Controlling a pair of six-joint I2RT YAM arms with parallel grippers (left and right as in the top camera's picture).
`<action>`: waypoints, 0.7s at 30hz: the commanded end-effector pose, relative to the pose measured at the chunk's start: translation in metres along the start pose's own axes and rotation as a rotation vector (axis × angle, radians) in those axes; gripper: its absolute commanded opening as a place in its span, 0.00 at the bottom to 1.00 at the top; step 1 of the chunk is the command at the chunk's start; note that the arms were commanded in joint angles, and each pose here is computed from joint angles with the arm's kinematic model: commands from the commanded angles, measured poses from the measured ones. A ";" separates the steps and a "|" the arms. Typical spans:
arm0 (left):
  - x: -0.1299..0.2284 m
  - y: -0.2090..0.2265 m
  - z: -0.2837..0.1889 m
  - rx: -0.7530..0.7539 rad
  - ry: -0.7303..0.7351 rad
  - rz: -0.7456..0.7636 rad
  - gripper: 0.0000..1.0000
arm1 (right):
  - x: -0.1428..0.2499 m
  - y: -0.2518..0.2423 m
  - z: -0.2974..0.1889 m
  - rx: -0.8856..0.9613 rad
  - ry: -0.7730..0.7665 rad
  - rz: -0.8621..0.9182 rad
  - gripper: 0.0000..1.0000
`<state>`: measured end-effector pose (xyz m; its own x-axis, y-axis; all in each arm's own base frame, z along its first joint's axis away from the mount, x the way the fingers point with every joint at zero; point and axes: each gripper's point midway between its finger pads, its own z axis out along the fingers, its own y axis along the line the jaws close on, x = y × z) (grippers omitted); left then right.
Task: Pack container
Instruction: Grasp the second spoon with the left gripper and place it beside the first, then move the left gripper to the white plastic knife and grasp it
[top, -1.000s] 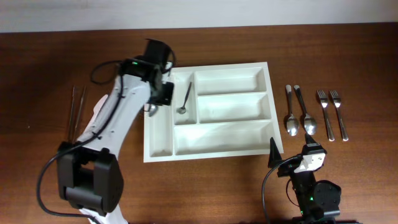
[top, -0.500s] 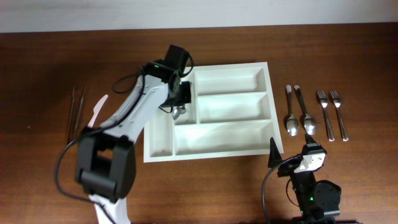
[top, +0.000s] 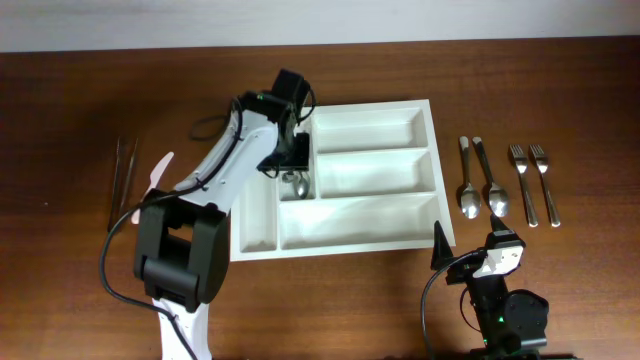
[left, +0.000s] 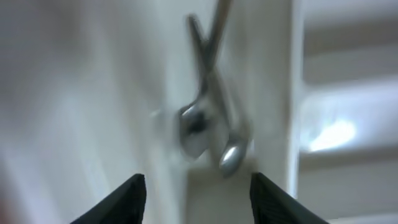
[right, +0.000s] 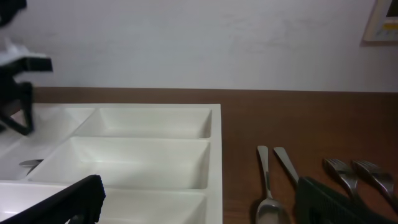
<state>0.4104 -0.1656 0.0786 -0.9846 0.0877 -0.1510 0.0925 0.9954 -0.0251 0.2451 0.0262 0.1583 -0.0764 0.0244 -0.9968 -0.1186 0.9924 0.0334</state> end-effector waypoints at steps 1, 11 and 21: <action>-0.022 0.043 -0.064 -0.213 -0.124 0.131 0.56 | 0.002 0.000 0.000 0.003 0.004 0.009 0.99; -0.025 0.141 -0.112 -0.544 -0.128 0.160 0.55 | 0.002 0.000 0.000 0.003 0.004 0.009 0.98; -0.015 0.241 -0.108 -0.488 -0.043 0.098 0.61 | 0.002 0.000 0.000 0.003 0.004 0.009 0.99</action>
<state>0.4337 0.0525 0.1764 -0.9689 0.1572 -0.1910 0.0517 0.8837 0.4652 0.2451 0.0262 0.1583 -0.0764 0.0244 -0.9968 -0.1186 0.9924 0.0334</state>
